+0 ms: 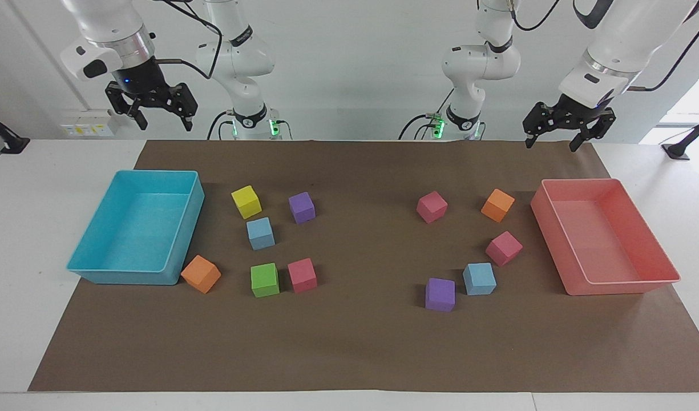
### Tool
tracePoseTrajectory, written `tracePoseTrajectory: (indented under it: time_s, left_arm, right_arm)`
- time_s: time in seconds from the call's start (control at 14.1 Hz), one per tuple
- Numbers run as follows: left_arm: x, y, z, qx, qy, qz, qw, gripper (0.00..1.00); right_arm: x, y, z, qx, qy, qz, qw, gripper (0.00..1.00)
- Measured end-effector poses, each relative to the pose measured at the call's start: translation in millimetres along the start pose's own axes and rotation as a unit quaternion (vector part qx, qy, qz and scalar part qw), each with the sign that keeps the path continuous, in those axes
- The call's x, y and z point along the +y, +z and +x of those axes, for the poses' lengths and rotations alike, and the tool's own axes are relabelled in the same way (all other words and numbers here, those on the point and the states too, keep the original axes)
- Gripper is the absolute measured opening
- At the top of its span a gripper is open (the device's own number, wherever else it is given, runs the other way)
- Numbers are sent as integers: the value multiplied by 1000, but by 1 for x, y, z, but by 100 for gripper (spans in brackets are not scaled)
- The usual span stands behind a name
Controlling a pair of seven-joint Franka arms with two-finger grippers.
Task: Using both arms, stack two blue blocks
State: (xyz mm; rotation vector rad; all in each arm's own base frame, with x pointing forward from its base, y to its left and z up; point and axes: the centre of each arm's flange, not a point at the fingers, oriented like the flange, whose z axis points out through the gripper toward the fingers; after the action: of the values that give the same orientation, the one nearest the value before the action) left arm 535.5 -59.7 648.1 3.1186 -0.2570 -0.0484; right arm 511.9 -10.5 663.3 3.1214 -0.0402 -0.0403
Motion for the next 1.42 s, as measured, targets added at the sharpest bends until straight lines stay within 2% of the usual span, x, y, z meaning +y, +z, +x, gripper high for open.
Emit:
tracePoseTrajectory:
  time_s: [0.36, 0.92, 1.21, 1.42]
  left_arm:
    - [0, 0, 0, 0, 0, 0, 1000, 100]
    - [1, 0, 0, 0, 1, 0, 1000, 100]
    - [1, 0, 0, 0, 2, 0, 1000, 100]
    - [1, 0, 0, 0, 2, 0, 1000, 100]
  right_arm:
    - [-11, -4, 4, 21, -9, 5, 1000, 100]
    - [-21, 17, 10, 20, -18, 6, 1000, 100]
    - [-46, 48, 24, 35, -40, 8, 999, 100]
    - [-66, 79, 40, 33, -58, 7, 998, 100]
